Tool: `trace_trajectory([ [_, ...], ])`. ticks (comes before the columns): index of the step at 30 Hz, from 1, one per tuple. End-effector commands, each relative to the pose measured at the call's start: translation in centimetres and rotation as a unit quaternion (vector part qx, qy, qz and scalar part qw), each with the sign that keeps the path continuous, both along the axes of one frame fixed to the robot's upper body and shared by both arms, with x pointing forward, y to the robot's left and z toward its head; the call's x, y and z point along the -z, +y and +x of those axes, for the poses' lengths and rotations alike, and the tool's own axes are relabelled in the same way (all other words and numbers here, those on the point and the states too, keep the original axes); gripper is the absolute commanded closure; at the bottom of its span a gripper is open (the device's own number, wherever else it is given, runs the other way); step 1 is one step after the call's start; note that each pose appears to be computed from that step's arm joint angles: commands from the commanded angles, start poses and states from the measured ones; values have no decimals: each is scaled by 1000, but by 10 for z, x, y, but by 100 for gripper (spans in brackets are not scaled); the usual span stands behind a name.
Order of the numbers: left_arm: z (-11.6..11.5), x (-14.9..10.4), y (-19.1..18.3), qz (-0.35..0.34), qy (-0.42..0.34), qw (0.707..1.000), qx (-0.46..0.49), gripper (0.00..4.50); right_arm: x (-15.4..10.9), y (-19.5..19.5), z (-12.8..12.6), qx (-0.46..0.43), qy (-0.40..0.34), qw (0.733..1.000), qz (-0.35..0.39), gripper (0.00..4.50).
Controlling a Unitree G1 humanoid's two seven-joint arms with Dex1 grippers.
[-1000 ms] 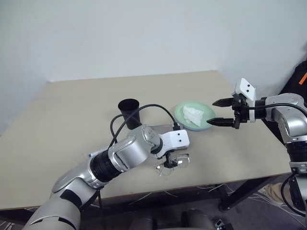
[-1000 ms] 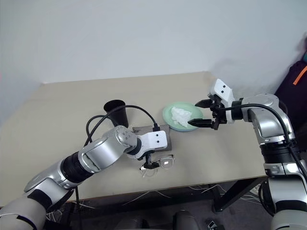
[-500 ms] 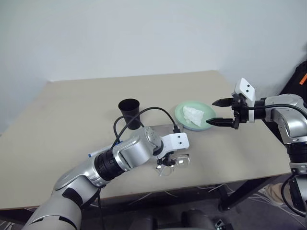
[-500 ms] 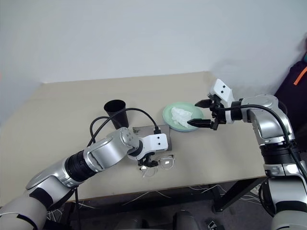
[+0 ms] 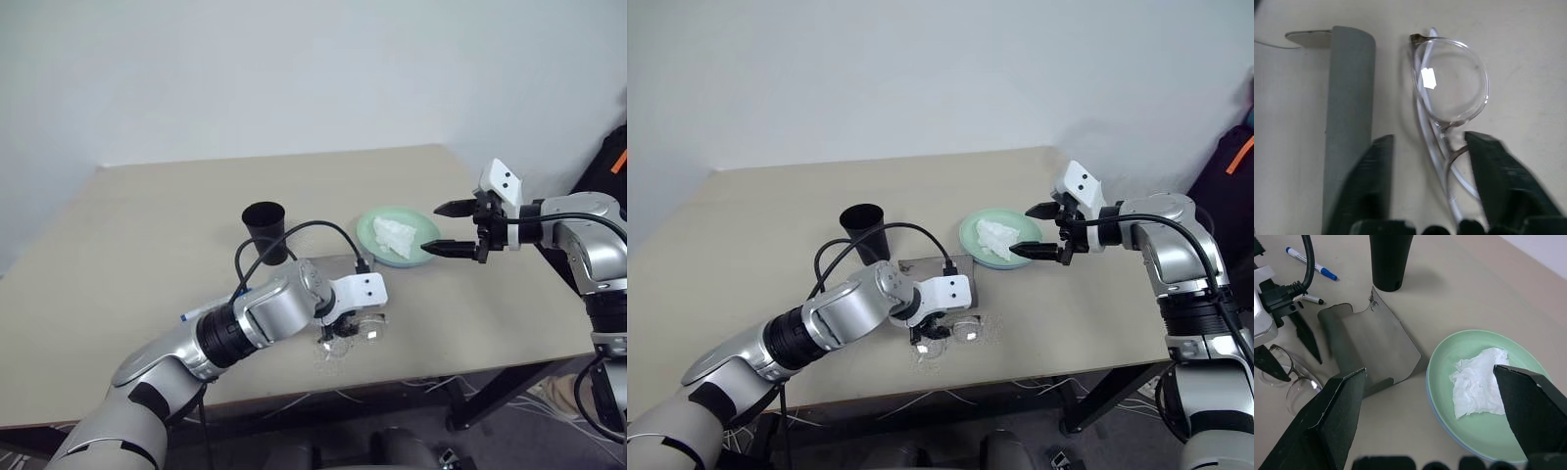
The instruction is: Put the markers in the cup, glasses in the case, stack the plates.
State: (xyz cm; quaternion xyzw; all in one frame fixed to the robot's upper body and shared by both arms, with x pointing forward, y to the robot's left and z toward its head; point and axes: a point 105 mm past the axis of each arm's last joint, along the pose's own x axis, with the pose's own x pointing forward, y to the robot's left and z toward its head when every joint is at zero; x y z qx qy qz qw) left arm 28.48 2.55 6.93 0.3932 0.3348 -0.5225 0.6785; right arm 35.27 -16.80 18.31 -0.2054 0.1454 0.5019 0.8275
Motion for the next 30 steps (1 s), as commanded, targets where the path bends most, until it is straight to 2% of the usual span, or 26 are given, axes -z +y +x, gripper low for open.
trace_trajectory([
  [1,5,-8,-3,-1,-18,1000,6,365,-14,2,-1,-6,-30,1000,1,0],
  [3,5,-9,-3,-1,-20,1000,11,431,-14,2,-1,-6,-30,1000,0,0],
  [8,9,-12,-3,-1,-33,999,14,431,-14,3,0,-8,-30,1000,-1,0],
  [19,18,-49,5,-68,-63,993,69,431,-15,5,2,-13,-32,999,-4,0],
  [26,22,-50,20,-53,-69,993,83,431,-15,6,3,-15,-33,999,-3,0],
  [30,16,-49,17,-55,-60,991,106,431,-14,7,2,-15,-32,999,-3,0],
])
